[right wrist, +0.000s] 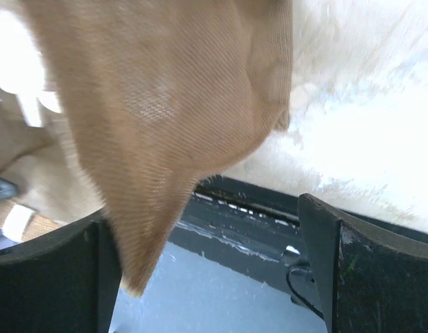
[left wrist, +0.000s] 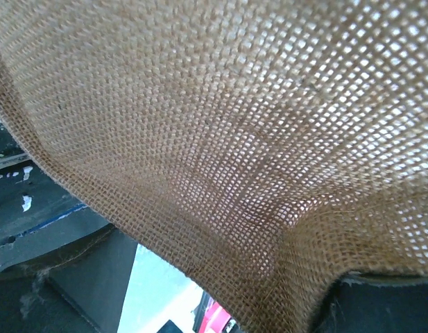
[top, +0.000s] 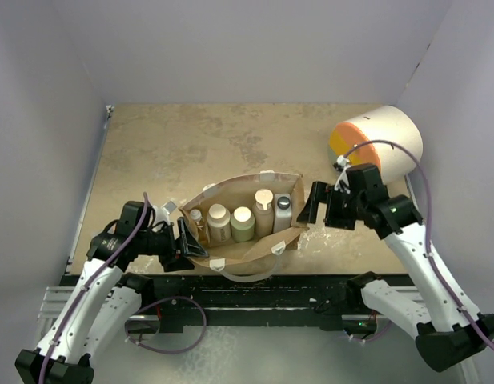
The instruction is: Take the personal care products out of the canvas bag
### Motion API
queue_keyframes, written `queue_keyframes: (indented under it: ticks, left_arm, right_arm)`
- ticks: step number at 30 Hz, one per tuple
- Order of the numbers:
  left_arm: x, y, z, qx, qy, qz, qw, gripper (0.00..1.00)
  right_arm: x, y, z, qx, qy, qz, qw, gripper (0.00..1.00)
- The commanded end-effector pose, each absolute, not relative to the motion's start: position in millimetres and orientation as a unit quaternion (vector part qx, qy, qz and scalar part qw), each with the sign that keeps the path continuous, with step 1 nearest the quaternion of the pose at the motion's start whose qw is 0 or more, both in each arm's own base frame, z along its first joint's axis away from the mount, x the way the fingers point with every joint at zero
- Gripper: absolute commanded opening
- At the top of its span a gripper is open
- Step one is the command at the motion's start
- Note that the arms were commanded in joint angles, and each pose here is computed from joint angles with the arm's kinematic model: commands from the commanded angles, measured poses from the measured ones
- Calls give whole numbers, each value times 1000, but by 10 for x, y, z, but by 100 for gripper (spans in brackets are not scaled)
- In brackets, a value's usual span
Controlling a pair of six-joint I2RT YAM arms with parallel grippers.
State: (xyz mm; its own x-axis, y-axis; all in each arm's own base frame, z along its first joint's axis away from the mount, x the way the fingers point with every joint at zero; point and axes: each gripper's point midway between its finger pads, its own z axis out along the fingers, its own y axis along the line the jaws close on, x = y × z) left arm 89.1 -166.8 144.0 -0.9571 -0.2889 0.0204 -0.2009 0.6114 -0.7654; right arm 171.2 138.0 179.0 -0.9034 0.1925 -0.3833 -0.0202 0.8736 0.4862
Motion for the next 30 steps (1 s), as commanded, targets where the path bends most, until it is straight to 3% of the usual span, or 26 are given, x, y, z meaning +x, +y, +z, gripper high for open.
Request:
queue_keyframes:
  ticks: [1, 5, 10, 20, 25, 30]
  left_arm:
    - [894, -1531, 1305, -163, 913, -369, 60, 75]
    - [933, -1543, 1360, -157, 914, -370, 61, 75]
    - [1026, -1557, 1404, -150, 915, -368, 67, 75]
    - [1126, -1559, 1417, -154, 918, -359, 69, 75]
    - [1174, -1571, 1401, -155, 919, -358, 67, 76]
    - [1203, -1556, 1415, -146, 924, -348, 66, 76]
  right_arm:
    - [2028, 1182, 2583, -3, 912, 209, 353, 100]
    - [2137, 1292, 3279, -85, 870, 232, 426, 100]
    - [2221, 1758, 3475, -161, 852, 295, 401, 91]
    - [2333, 2455, 2813, -183, 901, 195, 341, 91]
    - [2573, 2371, 2560, -159, 902, 136, 378, 94]
    - [2592, 2502, 2305, -200, 887, 155, 387, 91]
